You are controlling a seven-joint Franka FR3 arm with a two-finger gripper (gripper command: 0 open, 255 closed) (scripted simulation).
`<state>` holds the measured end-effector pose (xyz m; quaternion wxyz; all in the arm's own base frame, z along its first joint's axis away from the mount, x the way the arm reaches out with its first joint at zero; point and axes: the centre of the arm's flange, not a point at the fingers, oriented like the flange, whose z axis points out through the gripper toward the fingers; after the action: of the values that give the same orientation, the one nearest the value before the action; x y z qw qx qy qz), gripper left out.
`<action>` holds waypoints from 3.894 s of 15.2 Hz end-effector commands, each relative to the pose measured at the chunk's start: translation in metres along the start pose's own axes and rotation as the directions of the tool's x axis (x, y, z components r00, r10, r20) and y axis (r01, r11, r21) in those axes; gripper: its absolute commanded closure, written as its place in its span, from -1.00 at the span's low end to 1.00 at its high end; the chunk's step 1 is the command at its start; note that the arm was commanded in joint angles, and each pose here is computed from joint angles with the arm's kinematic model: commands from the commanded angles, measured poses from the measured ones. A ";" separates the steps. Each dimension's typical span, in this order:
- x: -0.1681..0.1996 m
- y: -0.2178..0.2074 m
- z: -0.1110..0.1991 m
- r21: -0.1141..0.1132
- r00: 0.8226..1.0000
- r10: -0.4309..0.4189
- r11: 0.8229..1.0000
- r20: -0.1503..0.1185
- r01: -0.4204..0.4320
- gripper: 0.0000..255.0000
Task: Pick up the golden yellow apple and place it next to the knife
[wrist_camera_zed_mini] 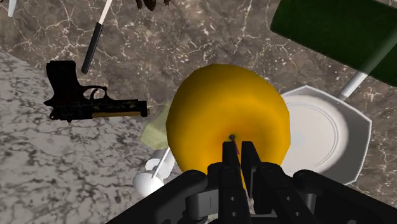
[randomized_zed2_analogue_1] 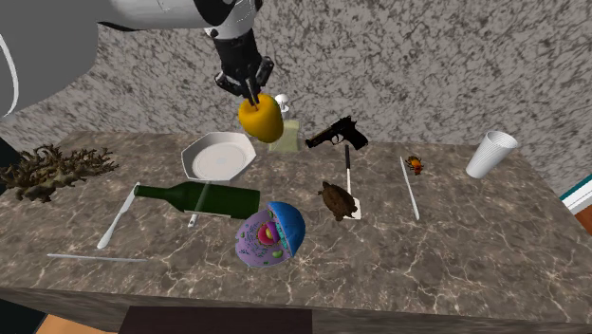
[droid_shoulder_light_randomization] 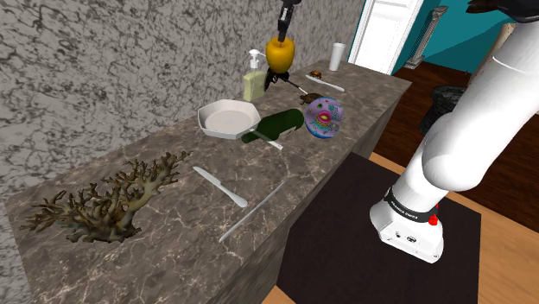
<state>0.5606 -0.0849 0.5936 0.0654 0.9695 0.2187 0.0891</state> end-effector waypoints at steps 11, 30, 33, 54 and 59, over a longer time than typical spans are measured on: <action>0.010 -0.155 -0.025 -0.001 1.000 0.001 1.000 0.000 -0.001 1.00; 0.029 -0.402 -0.065 -0.001 1.000 0.001 1.000 0.000 -0.001 1.00; 0.032 -0.441 -0.072 -0.001 1.000 0.001 1.000 0.000 -0.001 1.00; 0.030 -0.555 -0.021 -0.001 1.000 0.001 1.000 0.000 -0.001 1.00; 0.026 -0.559 0.004 -0.001 1.000 0.001 1.000 0.000 -0.001 1.00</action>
<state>0.3531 0.4266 0.5053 0.0660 0.9696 0.2181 0.0889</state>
